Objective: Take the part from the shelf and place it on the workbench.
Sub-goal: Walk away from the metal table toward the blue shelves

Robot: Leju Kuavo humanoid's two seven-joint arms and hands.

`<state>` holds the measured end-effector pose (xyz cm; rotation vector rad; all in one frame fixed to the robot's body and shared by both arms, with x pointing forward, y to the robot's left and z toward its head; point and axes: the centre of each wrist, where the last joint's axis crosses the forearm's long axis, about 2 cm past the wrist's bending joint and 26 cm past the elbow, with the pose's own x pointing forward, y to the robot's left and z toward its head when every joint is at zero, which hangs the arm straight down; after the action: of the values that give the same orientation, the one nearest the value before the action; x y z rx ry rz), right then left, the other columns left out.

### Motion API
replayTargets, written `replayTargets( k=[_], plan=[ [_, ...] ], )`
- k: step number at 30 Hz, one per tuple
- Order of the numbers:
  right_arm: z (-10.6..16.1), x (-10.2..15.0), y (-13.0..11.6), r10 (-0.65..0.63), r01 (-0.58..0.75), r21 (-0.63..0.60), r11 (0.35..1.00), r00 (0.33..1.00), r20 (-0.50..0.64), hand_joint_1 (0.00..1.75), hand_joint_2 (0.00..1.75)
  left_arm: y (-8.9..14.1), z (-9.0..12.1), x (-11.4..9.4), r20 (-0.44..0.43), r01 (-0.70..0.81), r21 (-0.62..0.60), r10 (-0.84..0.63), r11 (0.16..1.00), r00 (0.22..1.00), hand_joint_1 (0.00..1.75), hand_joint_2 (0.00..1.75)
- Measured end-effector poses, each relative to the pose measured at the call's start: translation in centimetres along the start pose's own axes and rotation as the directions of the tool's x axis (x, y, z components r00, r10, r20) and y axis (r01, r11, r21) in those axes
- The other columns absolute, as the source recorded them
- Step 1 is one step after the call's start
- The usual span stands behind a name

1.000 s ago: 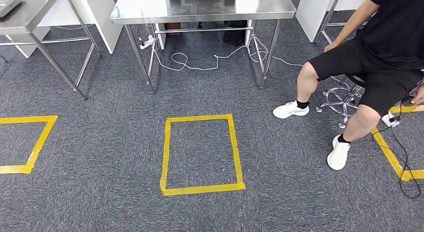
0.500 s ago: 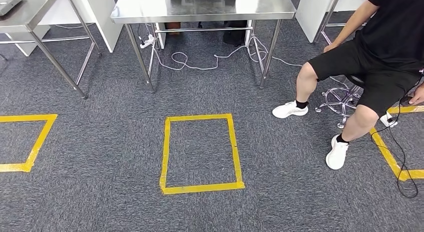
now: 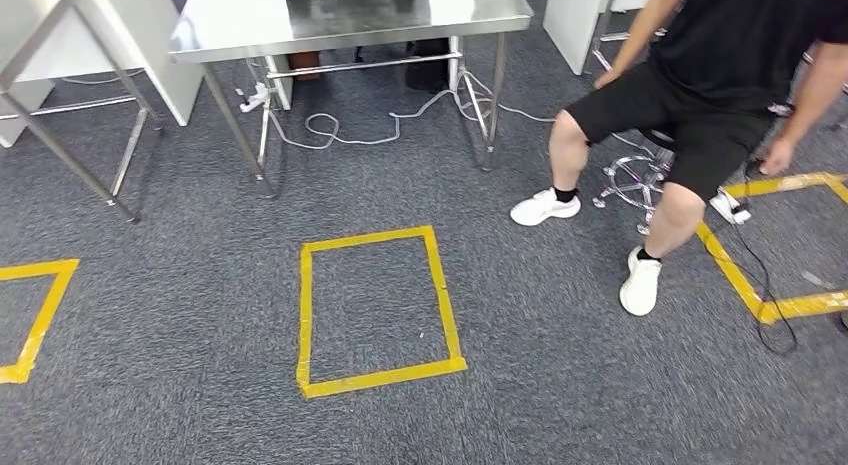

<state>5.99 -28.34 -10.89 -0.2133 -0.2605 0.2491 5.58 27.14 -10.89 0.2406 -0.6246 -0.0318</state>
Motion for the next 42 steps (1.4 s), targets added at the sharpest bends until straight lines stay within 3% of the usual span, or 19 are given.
replayTargets(
  k=[14,25,42],
  plan=[
    [0.3,0.3,1.1,0.006,-0.005,0.025,1.000,1.000,-0.004,0.00,0.00,0.8,0.0,-0.5,-0.013,0.019,0.022,-0.019,1.000,1.000,0.00,0.00],
    [0.1,-0.1,0.2,0.000,0.000,0.002,1.000,0.999,-0.034,0.00,0.00,-0.1,0.3,-0.4,0.001,0.042,-0.010,-0.042,0.999,0.999,0.00,0.00],
    [0.4,-0.2,1.5,-0.041,0.041,0.009,0.999,0.997,-0.063,0.00,0.00,0.2,0.1,-0.2,0.025,0.072,-0.032,-0.071,0.997,0.997,0.00,0.00]
  ],
)
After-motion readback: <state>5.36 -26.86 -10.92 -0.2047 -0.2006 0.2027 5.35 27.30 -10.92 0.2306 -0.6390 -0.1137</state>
